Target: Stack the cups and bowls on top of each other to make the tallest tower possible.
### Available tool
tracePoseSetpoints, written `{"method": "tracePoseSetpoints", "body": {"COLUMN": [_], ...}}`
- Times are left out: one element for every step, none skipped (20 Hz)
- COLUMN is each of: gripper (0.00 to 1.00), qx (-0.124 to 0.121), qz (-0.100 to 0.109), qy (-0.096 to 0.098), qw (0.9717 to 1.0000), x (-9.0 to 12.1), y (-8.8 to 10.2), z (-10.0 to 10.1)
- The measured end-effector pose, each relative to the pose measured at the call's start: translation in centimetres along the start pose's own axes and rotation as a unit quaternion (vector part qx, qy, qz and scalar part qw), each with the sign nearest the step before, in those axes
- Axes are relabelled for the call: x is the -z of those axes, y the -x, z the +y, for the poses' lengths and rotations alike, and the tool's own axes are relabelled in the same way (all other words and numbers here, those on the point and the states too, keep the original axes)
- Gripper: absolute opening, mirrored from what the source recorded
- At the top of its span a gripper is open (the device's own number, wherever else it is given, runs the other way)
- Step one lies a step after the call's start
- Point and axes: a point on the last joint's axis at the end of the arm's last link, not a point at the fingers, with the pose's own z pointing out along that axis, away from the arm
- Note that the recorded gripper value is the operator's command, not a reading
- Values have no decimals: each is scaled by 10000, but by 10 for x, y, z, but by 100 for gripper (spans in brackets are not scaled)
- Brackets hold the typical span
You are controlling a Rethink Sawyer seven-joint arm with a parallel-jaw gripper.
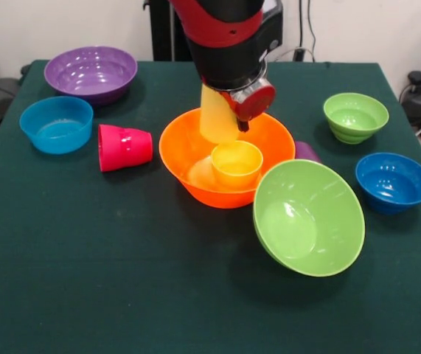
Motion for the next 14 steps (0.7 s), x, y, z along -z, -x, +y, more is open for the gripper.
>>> {"method": "tracePoseSetpoints", "body": {"gripper": [0, 0, 0, 0, 0, 0, 0, 0, 0, 0, 0, 0, 0, 0], "qx": [-7, -20, -34, -57, -80, -95, -117, -140, -164, -189, -227, -244, -285, -299], "qz": [2, 2, 2, -21, -44, -67, -112, -157, -226, -296, -405, -455, -577, -628], "qy": [0, 1, 1, 13, 26, 40, 69, 97, 147, 197, 274, 306, 384, 412], "qw": [10000, 10000, 10000, 10000, 10000, 9999, 9998, 9997, 9995, 9992, 9985, 9982, 9972, 9967], "x": [2, 5, 8, 10, 13, 14, 15, 16, 15, 14, 11, 9, 4, 2], "y": [-1, -3, -5, -7, -8, -8, -9, -9, -9, -9, -7, -6, -3, -2], "z": [-1, -4, -7, -10, -14, -16, -18, -21, -23, -25, -27, -28, -30, -30]}}
